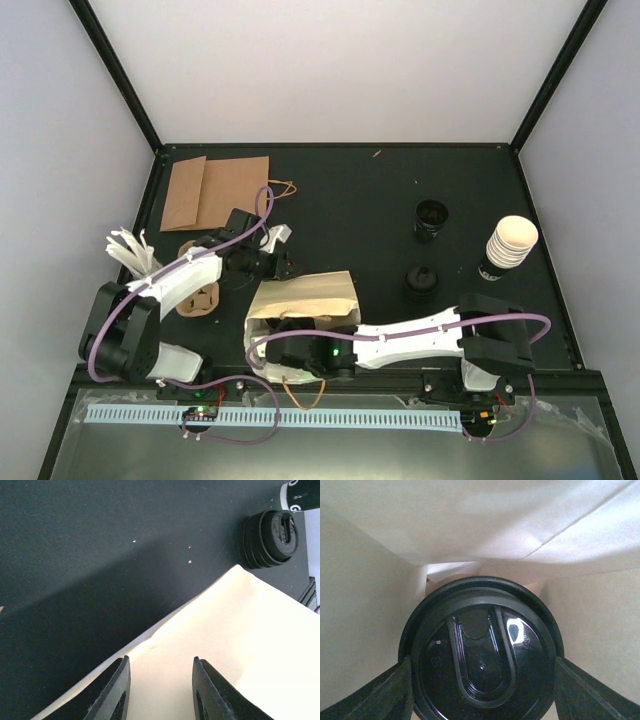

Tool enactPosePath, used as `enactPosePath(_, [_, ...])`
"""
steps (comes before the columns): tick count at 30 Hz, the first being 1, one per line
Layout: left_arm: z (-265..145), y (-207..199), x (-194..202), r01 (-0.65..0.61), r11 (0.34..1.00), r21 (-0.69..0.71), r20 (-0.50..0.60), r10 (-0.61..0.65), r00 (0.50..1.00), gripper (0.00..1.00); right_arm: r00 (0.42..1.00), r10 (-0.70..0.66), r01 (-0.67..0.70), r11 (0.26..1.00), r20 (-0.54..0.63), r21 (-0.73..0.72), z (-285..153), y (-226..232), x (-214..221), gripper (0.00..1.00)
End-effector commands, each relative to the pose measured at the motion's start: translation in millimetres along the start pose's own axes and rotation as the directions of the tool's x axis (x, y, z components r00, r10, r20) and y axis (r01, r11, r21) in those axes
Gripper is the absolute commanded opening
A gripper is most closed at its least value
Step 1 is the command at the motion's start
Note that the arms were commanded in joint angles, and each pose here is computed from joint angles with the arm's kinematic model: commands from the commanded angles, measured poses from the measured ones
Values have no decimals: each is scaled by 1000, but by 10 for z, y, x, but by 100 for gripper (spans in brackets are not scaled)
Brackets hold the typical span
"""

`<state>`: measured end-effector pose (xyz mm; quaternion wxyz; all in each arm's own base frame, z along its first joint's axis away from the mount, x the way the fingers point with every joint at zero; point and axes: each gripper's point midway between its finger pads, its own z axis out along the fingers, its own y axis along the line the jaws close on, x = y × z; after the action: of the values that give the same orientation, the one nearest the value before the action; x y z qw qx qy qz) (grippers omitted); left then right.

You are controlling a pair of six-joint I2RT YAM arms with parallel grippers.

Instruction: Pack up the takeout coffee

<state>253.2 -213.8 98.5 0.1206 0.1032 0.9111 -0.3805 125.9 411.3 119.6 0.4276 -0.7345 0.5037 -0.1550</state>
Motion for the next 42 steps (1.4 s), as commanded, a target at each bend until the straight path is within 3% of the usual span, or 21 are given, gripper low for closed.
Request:
enactPosePath(1, [-32,-134,243,38,998,42,-74,-35,997,36,993,-6,-10,991,-120,-133,157,319,344,53])
enactPosePath(14, [-56,-166,245,23,999,24,-56,-22,998,37,993,28,-54,973,-118,-226,196,367,368,52])
enactPosePath(19, [-284,-136,-58,-16,998,-64,34,18,999,50,994,50,-75,962,-99,-263,170,335,343,52])
enactPosePath(29, [-1156,-200,-786,-22,983,-183,268,71,961,89,986,128,-158,919,-104,-361,245,252,386,52])
enactPosePath(36, [-1745,-330,-978,-16,985,-170,428,88,900,92,974,194,-228,868,-122,-442,306,196,433,52])
enactPosePath(42, [-1923,-453,-896,-35,986,-165,482,111,869,92,950,273,-311,779,-152,-544,359,185,493,51])
